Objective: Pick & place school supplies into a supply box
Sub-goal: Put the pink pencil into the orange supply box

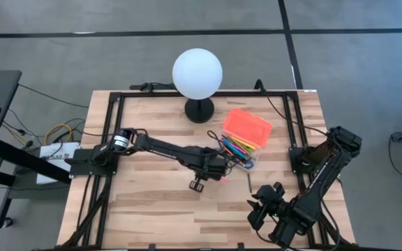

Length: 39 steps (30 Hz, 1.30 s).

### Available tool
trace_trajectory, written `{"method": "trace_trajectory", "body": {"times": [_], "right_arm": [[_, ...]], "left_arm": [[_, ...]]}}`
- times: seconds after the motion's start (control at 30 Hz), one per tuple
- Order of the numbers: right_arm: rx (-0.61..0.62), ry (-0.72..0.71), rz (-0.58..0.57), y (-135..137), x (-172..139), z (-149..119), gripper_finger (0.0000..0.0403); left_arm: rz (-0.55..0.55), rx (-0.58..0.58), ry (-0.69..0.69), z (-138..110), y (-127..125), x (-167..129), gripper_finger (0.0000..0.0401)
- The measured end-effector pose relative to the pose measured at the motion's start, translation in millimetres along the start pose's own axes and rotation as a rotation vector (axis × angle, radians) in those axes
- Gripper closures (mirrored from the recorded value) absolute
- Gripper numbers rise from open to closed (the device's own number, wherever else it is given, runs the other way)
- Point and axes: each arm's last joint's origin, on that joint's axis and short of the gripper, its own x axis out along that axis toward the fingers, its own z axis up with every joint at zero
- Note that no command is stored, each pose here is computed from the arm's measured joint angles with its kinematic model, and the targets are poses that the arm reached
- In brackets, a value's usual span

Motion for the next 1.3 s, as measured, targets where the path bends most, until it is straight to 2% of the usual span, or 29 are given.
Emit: {"method": "trace_trajectory", "body": {"times": [0.1,0.27,0.47,0.57,0.97,1.03,1.3], "right_arm": [[0.001,0.000,0.001,0.1,0.0,0.0,0.0280],[0.000,0.000,0.000,0.1,0.0,0.0,0.0280],[0.005,-0.003,-0.010,-0.1,2.3,2.8,0.0280],[0.010,-0.005,-0.013,0.0,3.4,4.2,0.0280],[-0.006,-0.010,-0.037,-0.7,8.4,10.3,0.0280],[-0.005,-0.011,-0.046,-1.4,9.6,11.8,0.0280],[0.009,-0.008,-0.039,-0.1,10.5,12.5,0.0280]], "left_arm": [[0.027,-0.007,-0.039,6.4,12.7,-12.6,0.0389],[0.144,-0.016,-0.119,13.8,45.9,-32.0,0.0389],[0.187,-0.143,-0.249,11.6,89.1,-36.2,0.0389],[0.187,-0.184,-0.283,9.0,101.1,-36.1,0.0389],[0.211,-0.201,-0.373,12.7,112.8,-38.3,0.0389],[0.220,-0.205,-0.393,15.6,115.3,-31.9,0.0389],[0.182,-0.237,-0.326,12.2,115.1,-6.9,0.0389]]}}
